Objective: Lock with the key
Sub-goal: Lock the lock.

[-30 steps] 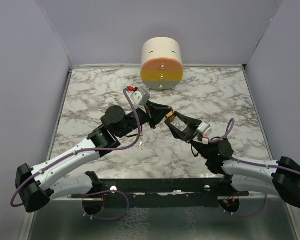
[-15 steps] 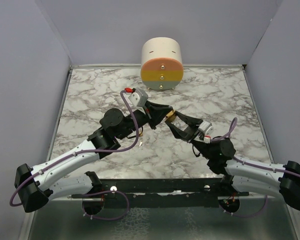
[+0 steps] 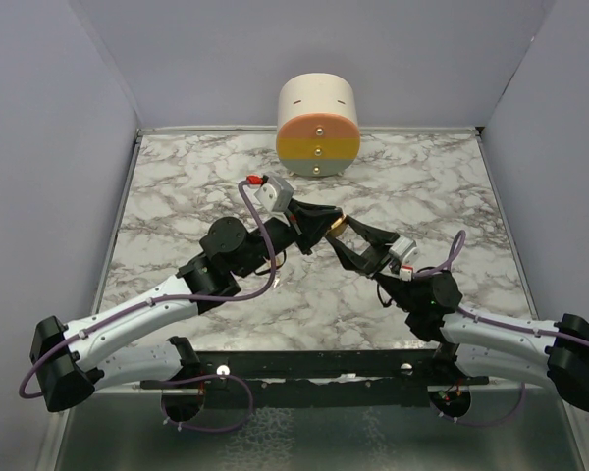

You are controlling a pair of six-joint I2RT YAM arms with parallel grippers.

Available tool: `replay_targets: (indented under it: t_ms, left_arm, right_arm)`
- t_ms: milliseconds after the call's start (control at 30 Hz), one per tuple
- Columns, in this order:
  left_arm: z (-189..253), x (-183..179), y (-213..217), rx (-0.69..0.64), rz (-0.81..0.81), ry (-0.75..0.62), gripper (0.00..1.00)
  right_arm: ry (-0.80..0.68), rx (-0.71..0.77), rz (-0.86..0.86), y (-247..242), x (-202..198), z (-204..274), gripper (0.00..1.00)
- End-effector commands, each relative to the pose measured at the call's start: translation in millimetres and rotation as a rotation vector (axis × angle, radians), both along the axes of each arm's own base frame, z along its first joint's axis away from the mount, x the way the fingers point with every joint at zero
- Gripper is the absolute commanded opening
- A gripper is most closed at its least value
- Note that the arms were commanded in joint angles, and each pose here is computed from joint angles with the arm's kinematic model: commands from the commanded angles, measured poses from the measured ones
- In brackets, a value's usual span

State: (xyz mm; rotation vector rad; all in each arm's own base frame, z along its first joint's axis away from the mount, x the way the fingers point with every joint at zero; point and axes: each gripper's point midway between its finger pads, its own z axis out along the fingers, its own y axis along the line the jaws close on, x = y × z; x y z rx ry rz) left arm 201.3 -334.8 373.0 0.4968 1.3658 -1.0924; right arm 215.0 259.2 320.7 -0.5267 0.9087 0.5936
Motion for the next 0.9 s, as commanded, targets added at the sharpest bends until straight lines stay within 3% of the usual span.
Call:
replay_targets:
  t_ms: [0,767,800,867]
  left_arm:
    - [-47,-25,-18,0.105,-0.113,0.092,0.00]
    - [-76,-31,-12,0.106,-0.105,0.109,0.00]
    - [-75,-31,-12,0.103,-0.109,0.104,0.01]
    - [-70,-33,-11,0.097,-0.113,0.089,0.17]
  right_arm:
    - [-0.104,0.261,-0.095,-38,-1,74,0.01]
    - [-0.161,0.460,-0.112,-70,-13,125,0.01]
    - [-0.161,0.453,-0.110,-68,-13,126,0.01]
    - [-0.160,0.429,-0.104,-63,-12,124,0.01]
